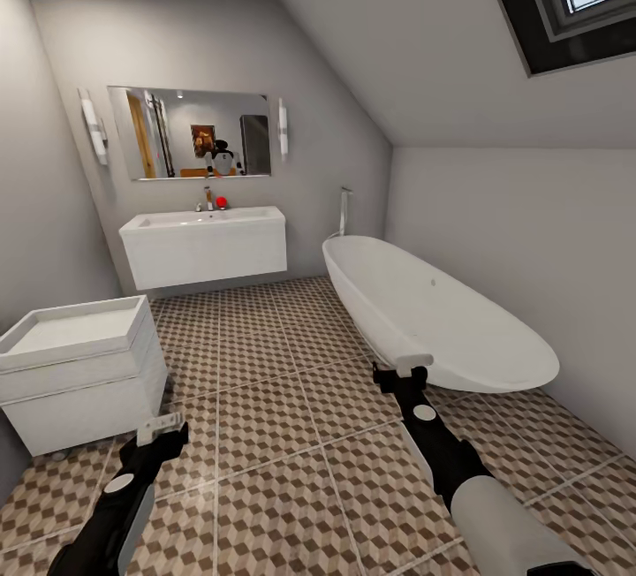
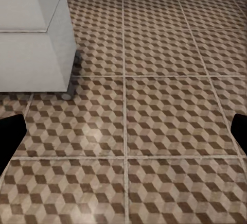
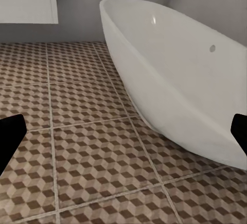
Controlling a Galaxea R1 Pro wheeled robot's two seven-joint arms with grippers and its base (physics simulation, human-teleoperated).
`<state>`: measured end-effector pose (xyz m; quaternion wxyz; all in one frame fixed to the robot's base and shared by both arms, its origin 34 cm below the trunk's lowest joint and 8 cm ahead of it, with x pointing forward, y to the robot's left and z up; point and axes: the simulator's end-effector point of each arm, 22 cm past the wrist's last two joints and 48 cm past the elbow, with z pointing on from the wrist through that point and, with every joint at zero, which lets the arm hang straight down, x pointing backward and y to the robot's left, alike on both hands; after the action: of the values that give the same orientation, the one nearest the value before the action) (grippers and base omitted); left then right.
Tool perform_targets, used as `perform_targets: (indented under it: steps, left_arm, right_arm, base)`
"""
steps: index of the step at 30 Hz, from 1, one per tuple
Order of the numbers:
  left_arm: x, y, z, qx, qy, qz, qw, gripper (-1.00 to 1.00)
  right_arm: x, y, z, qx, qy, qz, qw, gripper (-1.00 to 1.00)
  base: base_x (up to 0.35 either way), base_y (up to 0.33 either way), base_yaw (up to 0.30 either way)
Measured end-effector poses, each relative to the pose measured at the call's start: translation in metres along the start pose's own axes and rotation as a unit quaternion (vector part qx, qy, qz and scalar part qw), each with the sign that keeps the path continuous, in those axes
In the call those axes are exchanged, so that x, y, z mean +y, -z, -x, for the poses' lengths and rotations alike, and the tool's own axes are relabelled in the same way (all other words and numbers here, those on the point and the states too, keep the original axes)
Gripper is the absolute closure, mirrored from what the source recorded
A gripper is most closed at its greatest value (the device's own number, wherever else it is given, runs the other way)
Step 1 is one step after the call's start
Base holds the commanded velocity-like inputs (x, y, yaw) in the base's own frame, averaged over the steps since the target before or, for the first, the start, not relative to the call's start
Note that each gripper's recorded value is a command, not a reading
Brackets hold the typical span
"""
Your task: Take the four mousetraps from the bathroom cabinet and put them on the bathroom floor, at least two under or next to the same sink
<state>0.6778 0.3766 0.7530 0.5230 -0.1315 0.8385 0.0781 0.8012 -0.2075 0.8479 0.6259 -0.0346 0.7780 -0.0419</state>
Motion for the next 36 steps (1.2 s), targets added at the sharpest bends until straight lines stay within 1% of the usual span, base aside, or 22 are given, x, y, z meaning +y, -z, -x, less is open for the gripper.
perform_targets:
  steps: [22, 33, 36]
  left_arm:
    - [-0.001, 0.0, -0.005, 0.005, -0.001, -0.001, 1.0, -1.0]
    - [-0.002, -0.001, -0.01, 0.01, -0.003, -0.001, 0.9999, -1.0]
    - [-0.002, -0.002, -0.013, 0.013, -0.003, -0.001, 0.9999, -1.0]
  right_arm:
    - [0.001, 0.0, -0.005, 0.005, 0.001, 0.0, 1.0, -1.0]
    - [-0.001, -0.001, -0.009, 0.008, 0.001, -0.001, 1.0, -1.0]
    - [-0.001, -0.001, -0.01, 0.009, 0.002, -0.001, 1.0, -1.0]
  base:
    - [0.0, 0.0, 0.003]
    - [0.0, 0.0, 0.226]
    - [0.0, 0.0, 0.117]
